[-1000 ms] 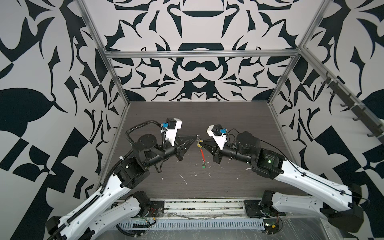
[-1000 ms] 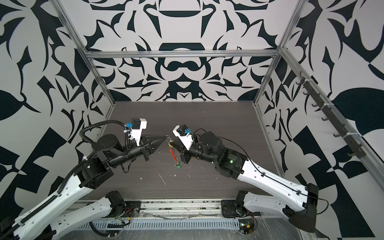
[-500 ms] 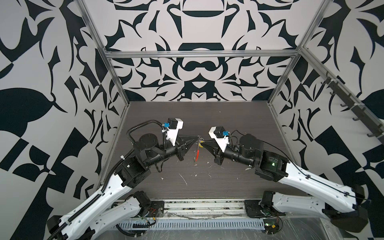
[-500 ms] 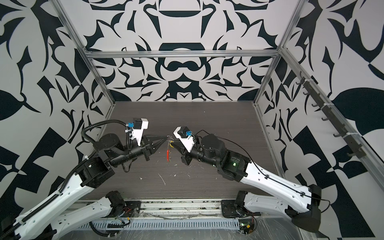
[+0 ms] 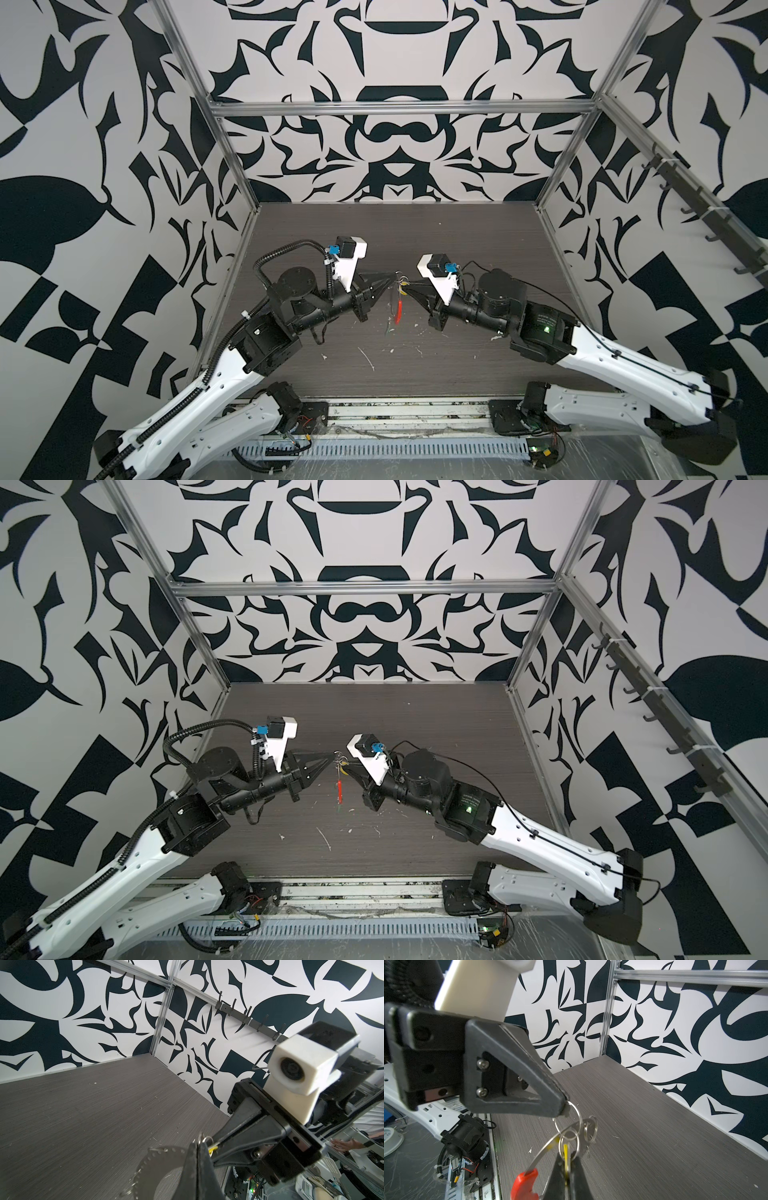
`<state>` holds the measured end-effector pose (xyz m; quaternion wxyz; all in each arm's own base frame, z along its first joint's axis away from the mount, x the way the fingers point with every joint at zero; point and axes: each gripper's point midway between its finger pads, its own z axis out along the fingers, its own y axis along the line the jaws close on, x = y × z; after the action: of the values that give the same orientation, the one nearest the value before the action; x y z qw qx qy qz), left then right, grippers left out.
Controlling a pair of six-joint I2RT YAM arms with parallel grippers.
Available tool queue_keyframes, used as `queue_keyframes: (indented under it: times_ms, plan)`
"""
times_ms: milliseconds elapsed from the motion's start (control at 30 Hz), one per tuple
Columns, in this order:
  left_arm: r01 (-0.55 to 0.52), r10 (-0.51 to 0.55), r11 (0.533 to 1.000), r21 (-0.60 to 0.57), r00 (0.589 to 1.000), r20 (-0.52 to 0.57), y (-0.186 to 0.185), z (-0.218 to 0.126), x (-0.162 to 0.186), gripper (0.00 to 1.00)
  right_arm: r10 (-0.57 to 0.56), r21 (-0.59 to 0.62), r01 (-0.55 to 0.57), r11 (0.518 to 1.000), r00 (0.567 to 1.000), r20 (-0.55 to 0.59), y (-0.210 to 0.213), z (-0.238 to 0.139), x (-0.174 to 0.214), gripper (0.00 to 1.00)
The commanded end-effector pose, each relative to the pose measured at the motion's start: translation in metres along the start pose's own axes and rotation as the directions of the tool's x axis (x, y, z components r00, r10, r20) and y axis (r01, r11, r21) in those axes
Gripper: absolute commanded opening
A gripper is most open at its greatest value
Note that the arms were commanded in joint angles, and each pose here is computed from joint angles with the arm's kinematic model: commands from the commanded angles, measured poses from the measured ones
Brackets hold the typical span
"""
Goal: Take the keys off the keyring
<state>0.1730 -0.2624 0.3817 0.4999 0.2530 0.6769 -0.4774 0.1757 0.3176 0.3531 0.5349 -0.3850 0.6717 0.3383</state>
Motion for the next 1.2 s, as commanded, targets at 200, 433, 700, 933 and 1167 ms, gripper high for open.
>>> queue_keyframes:
  times_ms: [200,433,700,933,1167]
  plan:
    - [-0.039,0.038,0.999,0.021,0.997,0.060,-0.011,-0.010,-0.018,0.00,-0.005,0.020,0.004,1.000,0.999,0.035,-0.002,-0.009,-0.006,0.00]
    - [-0.048,0.047,0.999,0.016,0.996,0.070,-0.012,-0.014,-0.021,0.00,-0.001,0.029,0.001,1.000,1.000,0.026,-0.003,-0.011,-0.001,0.00]
    - [-0.051,0.049,0.998,0.023,0.996,0.071,-0.013,-0.014,-0.022,0.00,-0.002,-0.001,0.002,1.000,1.000,0.018,0.003,-0.011,0.001,0.00]
    - [-0.061,0.059,0.997,0.049,0.997,0.043,-0.017,-0.011,-0.019,0.00,-0.017,-0.070,0.015,0.997,0.999,-0.029,0.015,-0.005,0.007,0.00]
    - [-0.071,0.070,0.996,0.062,0.997,0.018,-0.020,-0.011,-0.016,0.00,-0.031,-0.061,0.030,0.998,1.000,-0.007,0.014,-0.017,0.004,0.39]
